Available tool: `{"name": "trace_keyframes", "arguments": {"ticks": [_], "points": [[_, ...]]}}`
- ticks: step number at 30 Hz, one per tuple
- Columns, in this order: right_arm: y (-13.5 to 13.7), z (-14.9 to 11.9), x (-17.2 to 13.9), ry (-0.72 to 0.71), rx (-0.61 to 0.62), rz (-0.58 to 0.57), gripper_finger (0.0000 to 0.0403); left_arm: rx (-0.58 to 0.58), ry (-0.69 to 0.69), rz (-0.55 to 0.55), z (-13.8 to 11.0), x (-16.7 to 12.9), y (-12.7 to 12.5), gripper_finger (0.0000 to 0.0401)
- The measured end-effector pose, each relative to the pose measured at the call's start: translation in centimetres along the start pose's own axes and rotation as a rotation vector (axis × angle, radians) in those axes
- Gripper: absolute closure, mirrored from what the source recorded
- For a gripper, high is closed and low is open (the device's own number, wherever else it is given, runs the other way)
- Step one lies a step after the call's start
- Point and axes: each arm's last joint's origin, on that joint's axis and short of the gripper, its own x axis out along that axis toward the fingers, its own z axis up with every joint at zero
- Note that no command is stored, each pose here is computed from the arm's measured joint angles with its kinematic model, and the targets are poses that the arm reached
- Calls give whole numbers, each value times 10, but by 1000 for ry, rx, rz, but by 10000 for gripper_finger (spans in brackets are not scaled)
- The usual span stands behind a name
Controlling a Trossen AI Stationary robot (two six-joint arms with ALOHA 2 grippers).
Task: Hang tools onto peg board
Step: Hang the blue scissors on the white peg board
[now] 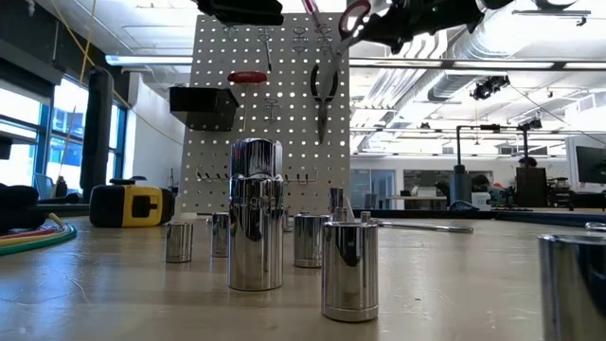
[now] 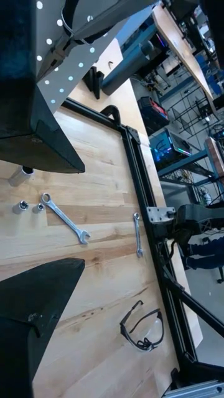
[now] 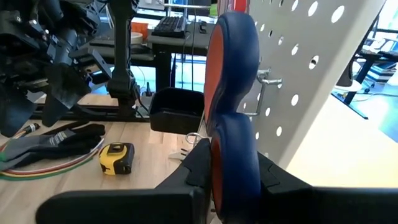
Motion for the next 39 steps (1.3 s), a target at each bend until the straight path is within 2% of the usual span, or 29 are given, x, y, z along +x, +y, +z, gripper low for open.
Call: {"name": "trace_keyframes", "arguments": {"ticks": [9, 20, 30, 39], "points": [[0, -3, 1, 25, 9, -13, 370, -3, -8, 2, 1, 0, 0, 172], [-7, -18, 16, 82, 46, -5, 370, -11, -7, 2, 1, 0, 0, 172], [-7, -17, 16, 77, 38, -6, 370, -10, -7, 2, 1, 0, 0, 172], [-5, -6, 11, 3, 17, 4, 370, -10, -2, 1, 0, 0, 0, 172]]}}
